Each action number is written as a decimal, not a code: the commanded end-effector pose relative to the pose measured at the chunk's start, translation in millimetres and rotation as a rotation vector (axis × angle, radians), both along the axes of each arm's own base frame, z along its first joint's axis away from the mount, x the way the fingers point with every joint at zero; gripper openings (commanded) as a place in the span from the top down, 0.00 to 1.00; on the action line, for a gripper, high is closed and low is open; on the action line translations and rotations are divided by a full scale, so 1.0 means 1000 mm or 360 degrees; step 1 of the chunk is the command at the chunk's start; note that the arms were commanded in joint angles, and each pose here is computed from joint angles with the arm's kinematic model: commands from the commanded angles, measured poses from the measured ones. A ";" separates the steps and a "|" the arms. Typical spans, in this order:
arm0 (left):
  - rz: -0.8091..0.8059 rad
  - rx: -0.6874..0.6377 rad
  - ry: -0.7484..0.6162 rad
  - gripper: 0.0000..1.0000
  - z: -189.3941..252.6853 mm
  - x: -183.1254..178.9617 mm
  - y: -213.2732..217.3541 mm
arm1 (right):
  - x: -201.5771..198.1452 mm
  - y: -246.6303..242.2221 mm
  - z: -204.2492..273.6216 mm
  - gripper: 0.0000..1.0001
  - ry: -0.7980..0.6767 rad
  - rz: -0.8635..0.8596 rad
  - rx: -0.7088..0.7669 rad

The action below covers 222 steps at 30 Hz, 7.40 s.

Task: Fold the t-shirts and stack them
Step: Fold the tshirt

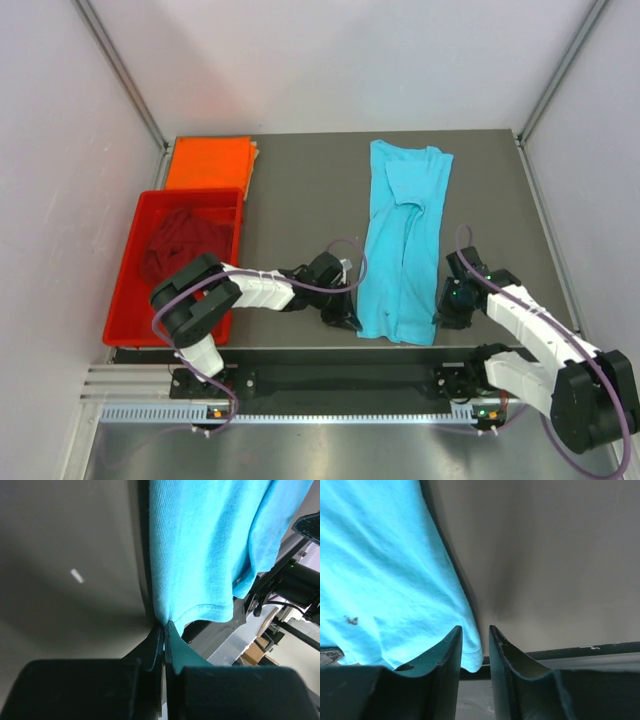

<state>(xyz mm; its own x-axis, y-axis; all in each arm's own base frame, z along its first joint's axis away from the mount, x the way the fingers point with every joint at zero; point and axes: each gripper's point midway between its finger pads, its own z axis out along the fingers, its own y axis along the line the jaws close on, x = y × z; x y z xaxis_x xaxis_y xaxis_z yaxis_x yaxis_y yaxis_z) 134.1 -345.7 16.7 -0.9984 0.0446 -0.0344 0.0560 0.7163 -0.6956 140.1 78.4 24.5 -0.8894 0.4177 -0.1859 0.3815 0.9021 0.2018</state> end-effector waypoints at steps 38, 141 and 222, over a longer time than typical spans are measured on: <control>0.0369 0.0127 -0.0457 0.61 0.097 0.149 0.095 | 0.324 0.037 0.154 0.68 -0.0853 0.0465 -0.0518; 0.0330 0.0050 -0.0171 0.64 0.035 0.138 0.101 | 0.472 0.155 0.043 1.00 -0.1156 0.0901 -0.0258; 0.0176 0.0255 -0.0022 0.94 -0.031 0.023 0.024 | 0.491 0.179 0.098 0.80 -0.1293 0.0403 -0.0103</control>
<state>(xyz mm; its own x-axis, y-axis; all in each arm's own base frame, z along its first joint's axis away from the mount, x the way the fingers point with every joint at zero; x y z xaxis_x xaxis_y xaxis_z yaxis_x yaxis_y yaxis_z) 166.5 -351.0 17.5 -0.9972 -0.0422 -0.0614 0.0122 0.7203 -0.6935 624.4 254.5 42.2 -0.6457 0.1768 -0.7428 -0.0356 0.9648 0.2606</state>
